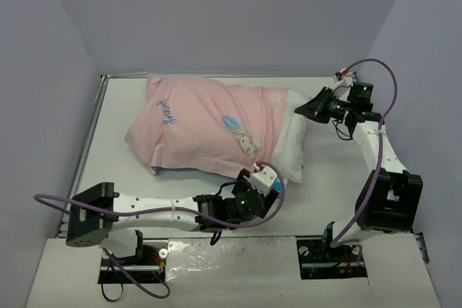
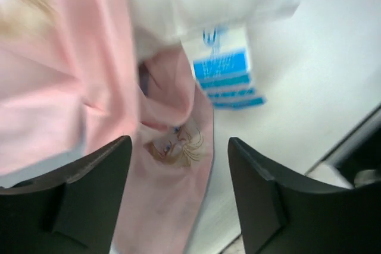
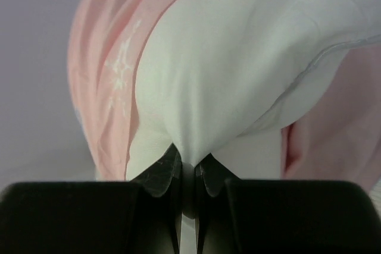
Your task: Remove the pillowcase from the pillow
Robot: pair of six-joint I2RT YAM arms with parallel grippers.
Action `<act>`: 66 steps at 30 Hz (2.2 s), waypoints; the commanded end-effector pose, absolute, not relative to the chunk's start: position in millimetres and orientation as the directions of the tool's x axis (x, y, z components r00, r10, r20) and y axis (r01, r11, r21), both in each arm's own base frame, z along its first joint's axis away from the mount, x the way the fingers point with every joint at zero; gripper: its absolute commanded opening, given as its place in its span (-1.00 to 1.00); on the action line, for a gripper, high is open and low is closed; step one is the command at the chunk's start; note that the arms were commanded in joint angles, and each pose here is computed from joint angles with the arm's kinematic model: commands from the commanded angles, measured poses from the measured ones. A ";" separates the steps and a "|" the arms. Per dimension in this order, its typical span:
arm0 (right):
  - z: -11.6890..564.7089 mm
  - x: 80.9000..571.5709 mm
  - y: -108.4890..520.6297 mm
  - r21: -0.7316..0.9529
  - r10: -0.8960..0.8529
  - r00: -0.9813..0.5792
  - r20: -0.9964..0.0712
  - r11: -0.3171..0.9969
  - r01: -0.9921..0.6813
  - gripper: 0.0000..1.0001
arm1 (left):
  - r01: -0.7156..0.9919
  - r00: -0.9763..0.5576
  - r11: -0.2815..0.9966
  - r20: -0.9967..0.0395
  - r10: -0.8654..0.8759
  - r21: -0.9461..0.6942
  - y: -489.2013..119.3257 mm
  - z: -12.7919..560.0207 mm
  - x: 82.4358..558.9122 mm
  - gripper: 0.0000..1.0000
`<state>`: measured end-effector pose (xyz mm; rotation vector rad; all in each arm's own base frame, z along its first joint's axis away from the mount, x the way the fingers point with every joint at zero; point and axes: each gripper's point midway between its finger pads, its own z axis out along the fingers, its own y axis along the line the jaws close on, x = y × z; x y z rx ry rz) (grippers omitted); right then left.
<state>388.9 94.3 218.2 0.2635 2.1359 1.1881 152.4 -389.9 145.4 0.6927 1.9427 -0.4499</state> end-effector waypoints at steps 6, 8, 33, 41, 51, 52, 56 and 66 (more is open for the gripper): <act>154.8 355.0 55.8 0.527 0.159 -0.786 -0.597 0.817 -0.234 -0.70 | 0.618 -0.308 0.761 -0.952 0.003 -0.197 -364.5 275.2 155.7 0.59; 153.4 349.4 56.6 0.498 0.098 -0.775 -0.625 0.814 -0.298 -0.14 | 0.538 -0.341 0.819 -0.940 -0.005 -0.199 -337.0 270.6 168.4 0.67; 133.7 332.4 75.7 0.717 0.271 -0.865 -0.423 0.683 -0.137 0.98 | -0.094 -0.555 0.853 -0.684 -0.473 -0.513 -112.8 269.4 323.4 0.89; 142.8 323.3 98.5 0.749 0.139 -0.846 -0.514 0.555 -0.363 0.62 | -0.183 -0.586 0.822 -0.611 -0.531 -0.539 -47.6 244.1 398.5 0.89; 143.8 325.9 105.9 0.735 0.103 -0.838 -0.536 0.546 -0.403 0.24 | -0.129 -0.654 0.893 -0.640 -0.403 -0.430 -23.9 199.9 445.0 0.89; 145.8 326.7 106.0 0.731 0.101 -0.833 -0.544 0.544 -0.411 0.12 | -0.101 -0.668 0.907 -0.647 -0.367 -0.410 -23.8 193.4 446.3 0.89; 149.1 327.0 107.3 0.736 0.098 -0.829 -0.551 0.525 -0.427 -0.32 | -0.092 -0.712 0.917 -0.618 -0.333 -0.388 -23.4 161.4 441.7 0.93; 156.5 335.2 94.6 0.689 0.101 -0.794 -0.599 0.570 -0.447 -1.00 | -0.069 -0.625 0.893 -0.679 -0.386 -0.445 -23.3 167.9 438.9 -0.34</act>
